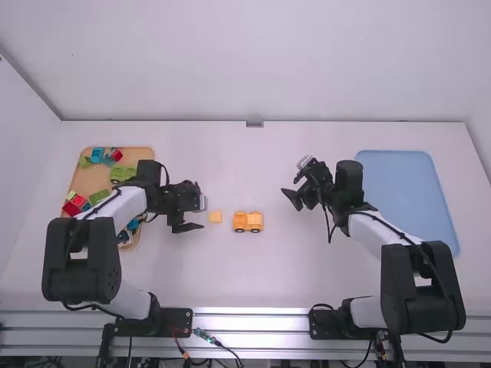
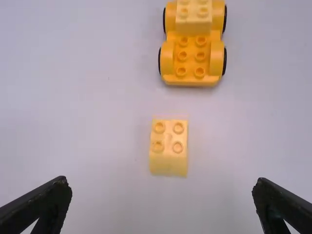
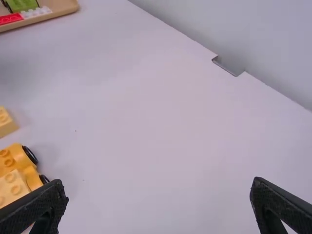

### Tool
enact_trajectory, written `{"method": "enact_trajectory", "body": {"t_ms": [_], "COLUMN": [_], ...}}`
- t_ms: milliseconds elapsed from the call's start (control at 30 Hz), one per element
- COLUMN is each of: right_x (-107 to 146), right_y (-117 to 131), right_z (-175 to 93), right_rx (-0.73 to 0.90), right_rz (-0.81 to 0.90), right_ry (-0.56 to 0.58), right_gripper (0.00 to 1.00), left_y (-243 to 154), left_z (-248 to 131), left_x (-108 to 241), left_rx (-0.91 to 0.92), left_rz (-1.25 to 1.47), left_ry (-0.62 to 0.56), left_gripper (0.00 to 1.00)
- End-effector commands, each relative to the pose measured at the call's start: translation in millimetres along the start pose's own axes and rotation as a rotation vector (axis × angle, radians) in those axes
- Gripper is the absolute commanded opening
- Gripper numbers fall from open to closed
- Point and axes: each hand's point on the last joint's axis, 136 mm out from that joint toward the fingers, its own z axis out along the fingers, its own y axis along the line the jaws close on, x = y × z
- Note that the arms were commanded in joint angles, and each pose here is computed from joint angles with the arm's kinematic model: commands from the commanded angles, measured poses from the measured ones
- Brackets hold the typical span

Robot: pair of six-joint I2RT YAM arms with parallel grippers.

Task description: Assemble lego blocks to make yellow taxi

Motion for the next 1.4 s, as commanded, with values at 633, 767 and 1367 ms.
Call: {"method": "enact_trajectory", "body": {"t_ms": [633, 767, 1367], "right_x": [21.9, 31.8, 37.0], "right_y": [87.3, 96.4, 123.5], "right_z": [-12.8, 6.2, 24.5], "right_rx": [-0.408, -0.42, -0.491], "right_rz": [-0.337, -0.301, -0.296], "right_ry": [-0.148, -0.173, -0.186], "right_gripper": [0.99, 0.99, 0.99], "left_y": [-1.8, 2.8, -0.4], "left_z": [15.0, 18.6, 48.9], "left_x": [-19.5, -17.2, -4.1], "left_rx": [-0.091, -0.076, 0.036], "left_rz": [-0.01, -0.023, -0.037], "left_ry": [-0.219, -0.219, -0.235], "left_gripper": [0.99, 0.99, 0.99]}}
